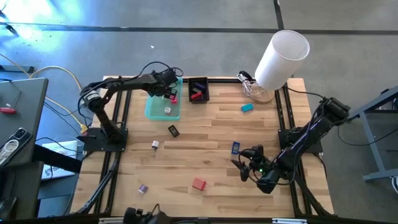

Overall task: Pick & Place Office items
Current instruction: Put the green charger adapter into the green bin

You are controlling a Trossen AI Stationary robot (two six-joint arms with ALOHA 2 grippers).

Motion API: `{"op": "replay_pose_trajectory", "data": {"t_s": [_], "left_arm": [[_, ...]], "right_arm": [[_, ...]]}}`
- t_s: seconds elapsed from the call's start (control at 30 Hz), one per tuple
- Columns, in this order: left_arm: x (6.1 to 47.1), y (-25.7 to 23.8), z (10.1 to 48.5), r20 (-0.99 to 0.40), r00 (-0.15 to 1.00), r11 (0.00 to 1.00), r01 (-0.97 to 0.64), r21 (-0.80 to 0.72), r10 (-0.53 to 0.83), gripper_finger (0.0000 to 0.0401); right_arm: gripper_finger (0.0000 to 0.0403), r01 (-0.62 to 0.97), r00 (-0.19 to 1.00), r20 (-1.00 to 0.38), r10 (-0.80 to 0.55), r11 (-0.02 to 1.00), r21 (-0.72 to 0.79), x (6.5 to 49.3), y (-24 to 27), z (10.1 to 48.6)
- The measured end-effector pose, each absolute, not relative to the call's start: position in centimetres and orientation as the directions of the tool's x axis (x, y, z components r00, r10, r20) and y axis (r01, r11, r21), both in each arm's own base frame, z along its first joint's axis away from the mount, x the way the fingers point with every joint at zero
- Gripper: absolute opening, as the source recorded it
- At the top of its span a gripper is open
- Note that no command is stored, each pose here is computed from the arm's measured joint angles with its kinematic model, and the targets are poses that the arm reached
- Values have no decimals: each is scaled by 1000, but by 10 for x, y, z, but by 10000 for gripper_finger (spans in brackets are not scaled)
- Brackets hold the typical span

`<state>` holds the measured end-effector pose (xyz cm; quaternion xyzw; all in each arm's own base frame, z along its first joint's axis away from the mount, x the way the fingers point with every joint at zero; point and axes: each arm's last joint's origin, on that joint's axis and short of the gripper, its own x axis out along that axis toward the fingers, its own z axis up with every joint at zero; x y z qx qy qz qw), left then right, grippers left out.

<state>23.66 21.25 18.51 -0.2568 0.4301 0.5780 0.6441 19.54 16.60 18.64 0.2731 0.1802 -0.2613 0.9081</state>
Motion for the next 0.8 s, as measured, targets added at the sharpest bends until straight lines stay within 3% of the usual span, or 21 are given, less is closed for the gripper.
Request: {"op": "replay_pose_trajectory", "data": {"t_s": [0.4, 0.8], "left_arm": [[238, 212, 174, -876, -64, 249, -947, 205, 477, 241], [241, 208, 173, -887, -41, 417, -872, 257, 460, 241]], "right_arm": [[260, 526, 817, -470, -333, 764, 373, 199, 170, 189], [260, 501, 824, -469, -320, 797, 337, 200, 171, 190]]}}
